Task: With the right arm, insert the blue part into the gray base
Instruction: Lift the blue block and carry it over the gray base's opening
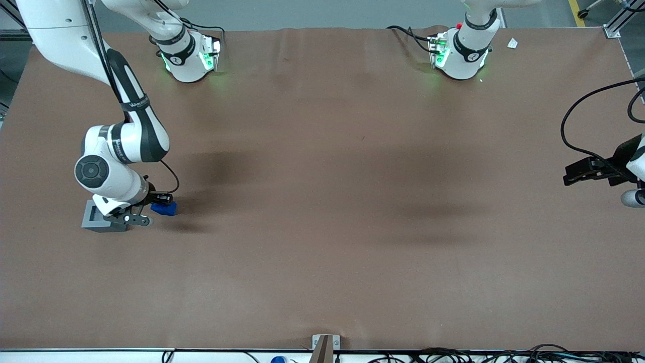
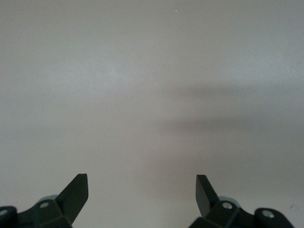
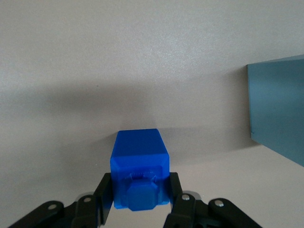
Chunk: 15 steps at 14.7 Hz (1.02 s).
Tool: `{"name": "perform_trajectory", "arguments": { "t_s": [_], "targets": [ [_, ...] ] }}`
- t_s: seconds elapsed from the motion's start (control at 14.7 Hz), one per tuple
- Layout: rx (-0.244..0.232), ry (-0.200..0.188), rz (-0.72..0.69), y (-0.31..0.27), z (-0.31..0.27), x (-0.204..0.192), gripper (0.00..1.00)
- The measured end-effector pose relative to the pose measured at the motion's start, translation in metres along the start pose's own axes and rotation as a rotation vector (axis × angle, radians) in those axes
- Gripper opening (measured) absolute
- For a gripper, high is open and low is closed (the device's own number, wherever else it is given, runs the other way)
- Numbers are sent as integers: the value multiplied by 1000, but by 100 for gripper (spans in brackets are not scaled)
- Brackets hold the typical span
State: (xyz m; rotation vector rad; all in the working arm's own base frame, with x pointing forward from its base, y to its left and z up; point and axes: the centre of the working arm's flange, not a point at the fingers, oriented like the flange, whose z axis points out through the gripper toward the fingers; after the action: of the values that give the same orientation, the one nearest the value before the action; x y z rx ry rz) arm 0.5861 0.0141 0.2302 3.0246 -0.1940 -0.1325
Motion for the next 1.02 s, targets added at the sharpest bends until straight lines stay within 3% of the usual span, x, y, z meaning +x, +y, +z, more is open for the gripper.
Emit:
{"name": "perform_trajectory", "arguments": {
  "t_s": [0.34, 0.68, 1.02],
  "targets": [
    [-4, -3, 1, 1, -7, 5, 51],
    [-61, -62, -31, 17, -79, 35, 51],
    [-67, -49, -89, 83, -98, 51, 51]
  ]
}}
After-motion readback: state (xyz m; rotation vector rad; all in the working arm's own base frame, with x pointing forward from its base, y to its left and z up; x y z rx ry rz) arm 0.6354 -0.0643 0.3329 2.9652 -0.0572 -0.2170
